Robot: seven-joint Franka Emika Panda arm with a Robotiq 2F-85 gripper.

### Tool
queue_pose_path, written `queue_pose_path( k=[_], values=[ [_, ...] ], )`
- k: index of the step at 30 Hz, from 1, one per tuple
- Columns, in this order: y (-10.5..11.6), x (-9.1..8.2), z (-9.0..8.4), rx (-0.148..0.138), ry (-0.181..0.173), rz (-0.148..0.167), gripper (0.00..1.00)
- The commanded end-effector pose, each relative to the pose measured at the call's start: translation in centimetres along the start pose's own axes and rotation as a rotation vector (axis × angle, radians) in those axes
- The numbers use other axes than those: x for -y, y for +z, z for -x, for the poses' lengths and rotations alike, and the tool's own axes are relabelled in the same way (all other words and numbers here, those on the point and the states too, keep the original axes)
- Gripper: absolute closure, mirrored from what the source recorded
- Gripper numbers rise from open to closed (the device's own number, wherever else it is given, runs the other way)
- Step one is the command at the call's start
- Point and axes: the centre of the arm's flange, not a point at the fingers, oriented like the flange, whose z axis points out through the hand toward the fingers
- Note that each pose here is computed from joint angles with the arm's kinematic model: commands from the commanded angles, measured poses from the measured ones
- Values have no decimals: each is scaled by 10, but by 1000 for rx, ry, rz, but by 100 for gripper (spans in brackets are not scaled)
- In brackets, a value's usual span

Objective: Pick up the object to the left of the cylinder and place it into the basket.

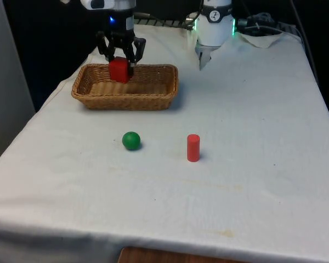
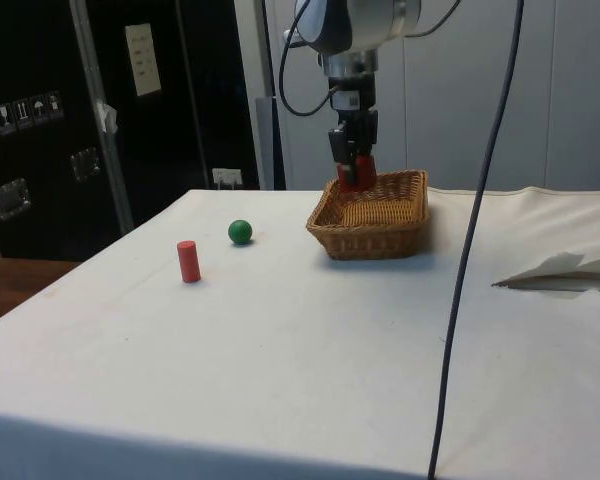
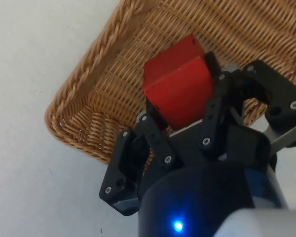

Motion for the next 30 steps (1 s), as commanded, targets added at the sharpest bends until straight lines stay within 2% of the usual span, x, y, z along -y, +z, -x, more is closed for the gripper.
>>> queue_pose_path(
  k=[1, 6, 7, 8, 14, 15, 16, 21, 22, 23, 26, 29, 30],
  values=[
    [0, 0, 0, -6, 2, 0, 97],
    [9, 2, 3, -16, 6, 1, 97],
    [7, 1, 4, 3, 8, 5, 97],
    [11, 3, 3, -19, 7, 2, 97],
    [24, 3, 4, -33, 15, 5, 97],
    [25, 2, 5, -13, 16, 13, 97],
    [26, 2, 4, -35, 16, 6, 97],
    [37, 2, 5, -48, 23, 8, 97],
    [38, 1, 6, -27, 25, 15, 97],
    [38, 1, 5, -50, 25, 8, 97],
    [41, -1, 7, -60, 29, 6, 97],
    [42, -1, 9, -60, 29, 5, 97],
    [44, -2, 9, -43, 30, 8, 97]
  ],
)
